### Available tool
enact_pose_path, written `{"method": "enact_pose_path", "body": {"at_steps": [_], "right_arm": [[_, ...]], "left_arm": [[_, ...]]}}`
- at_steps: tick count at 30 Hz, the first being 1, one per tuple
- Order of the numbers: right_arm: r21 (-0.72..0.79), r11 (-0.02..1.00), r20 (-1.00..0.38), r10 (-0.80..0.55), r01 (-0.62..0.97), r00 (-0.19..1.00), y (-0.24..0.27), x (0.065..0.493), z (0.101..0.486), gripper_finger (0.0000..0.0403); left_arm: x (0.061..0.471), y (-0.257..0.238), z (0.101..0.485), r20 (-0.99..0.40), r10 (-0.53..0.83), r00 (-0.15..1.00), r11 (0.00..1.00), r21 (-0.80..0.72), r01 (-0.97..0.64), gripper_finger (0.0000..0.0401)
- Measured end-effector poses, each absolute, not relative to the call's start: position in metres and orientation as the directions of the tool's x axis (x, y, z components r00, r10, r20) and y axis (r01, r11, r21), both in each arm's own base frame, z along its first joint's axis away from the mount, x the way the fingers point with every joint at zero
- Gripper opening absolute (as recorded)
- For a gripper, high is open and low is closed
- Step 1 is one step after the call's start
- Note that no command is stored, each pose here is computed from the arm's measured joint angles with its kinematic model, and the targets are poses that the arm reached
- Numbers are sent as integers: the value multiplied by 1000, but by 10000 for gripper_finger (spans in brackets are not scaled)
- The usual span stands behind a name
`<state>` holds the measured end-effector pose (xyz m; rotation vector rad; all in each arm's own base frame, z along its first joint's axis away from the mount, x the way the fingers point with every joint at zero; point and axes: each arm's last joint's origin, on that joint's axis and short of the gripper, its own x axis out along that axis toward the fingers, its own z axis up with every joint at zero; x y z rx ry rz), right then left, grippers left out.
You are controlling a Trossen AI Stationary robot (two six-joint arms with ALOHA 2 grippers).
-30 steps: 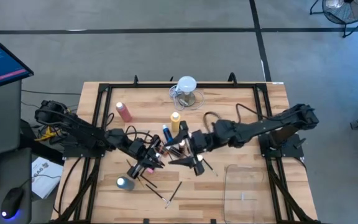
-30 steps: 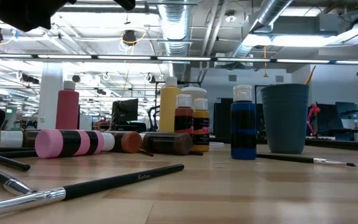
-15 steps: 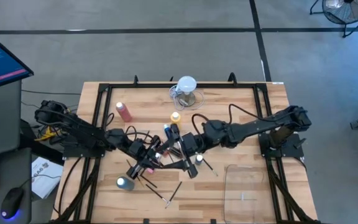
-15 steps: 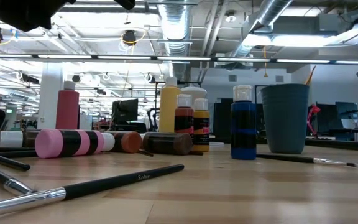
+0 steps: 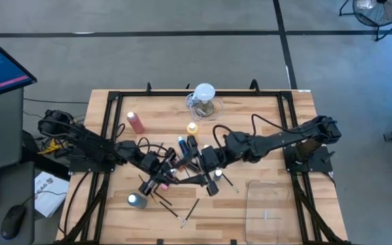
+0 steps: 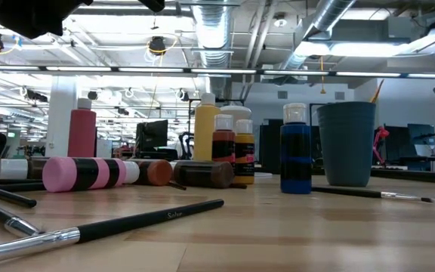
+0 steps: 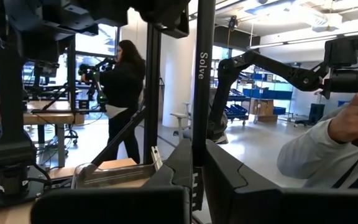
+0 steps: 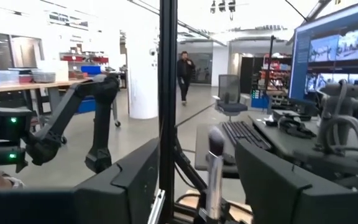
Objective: Pick & Place Paint Supplies
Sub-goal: Put the black silver paintbrush into the blue cup
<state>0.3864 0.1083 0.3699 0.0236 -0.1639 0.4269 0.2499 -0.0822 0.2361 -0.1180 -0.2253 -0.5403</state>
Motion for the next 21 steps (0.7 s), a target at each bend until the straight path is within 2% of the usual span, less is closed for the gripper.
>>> {"method": "enact_pose_path", "body": {"at_steps": [9,21], "right_arm": [[-13,905,155,423,-426,893,106,389,367,157],[-13,905,153,421,-425,894,106,389,366,163]], "left_arm": [[250,-81,236,243,-490,837,855,-52,516,4],[253,-73,236,244,-464,851,870,-54,490,3]]}}
